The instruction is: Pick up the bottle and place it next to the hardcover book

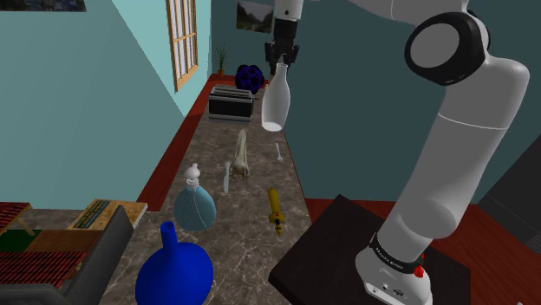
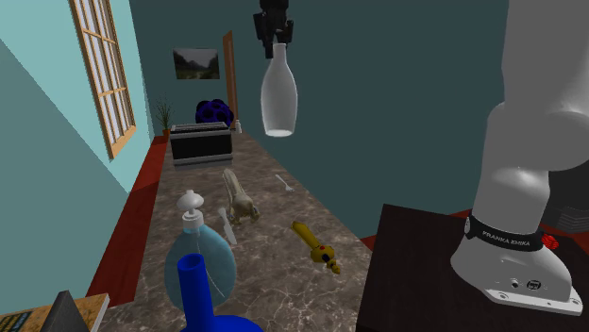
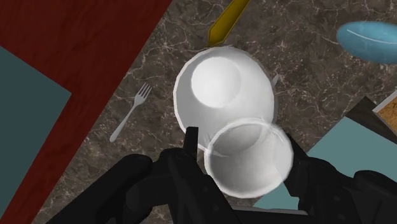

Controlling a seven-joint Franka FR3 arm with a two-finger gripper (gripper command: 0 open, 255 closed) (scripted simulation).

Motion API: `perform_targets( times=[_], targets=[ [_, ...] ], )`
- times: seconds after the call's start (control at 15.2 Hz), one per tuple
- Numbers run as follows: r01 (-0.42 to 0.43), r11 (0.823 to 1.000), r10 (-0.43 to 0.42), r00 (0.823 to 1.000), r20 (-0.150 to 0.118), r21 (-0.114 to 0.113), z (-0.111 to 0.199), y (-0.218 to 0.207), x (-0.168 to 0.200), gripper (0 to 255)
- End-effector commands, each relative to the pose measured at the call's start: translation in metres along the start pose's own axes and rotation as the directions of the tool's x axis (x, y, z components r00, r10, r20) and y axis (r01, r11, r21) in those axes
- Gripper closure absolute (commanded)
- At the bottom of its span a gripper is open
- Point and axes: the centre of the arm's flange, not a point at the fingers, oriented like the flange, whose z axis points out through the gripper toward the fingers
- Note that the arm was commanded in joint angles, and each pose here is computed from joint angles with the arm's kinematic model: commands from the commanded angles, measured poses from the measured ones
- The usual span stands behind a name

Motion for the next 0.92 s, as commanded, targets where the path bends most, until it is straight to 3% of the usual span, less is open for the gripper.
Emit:
perform_targets(
  times=[0.0, 0.86],
  targets=[
    [-0.001, 1.0, 0.001, 1.0, -0.001, 0.0, 0.009, -0.024, -0.005, 255],
    [-0.001, 1.0, 0.001, 1.0, -0.001, 0.0, 0.073, -0.182, -0.026, 255]
  ],
)
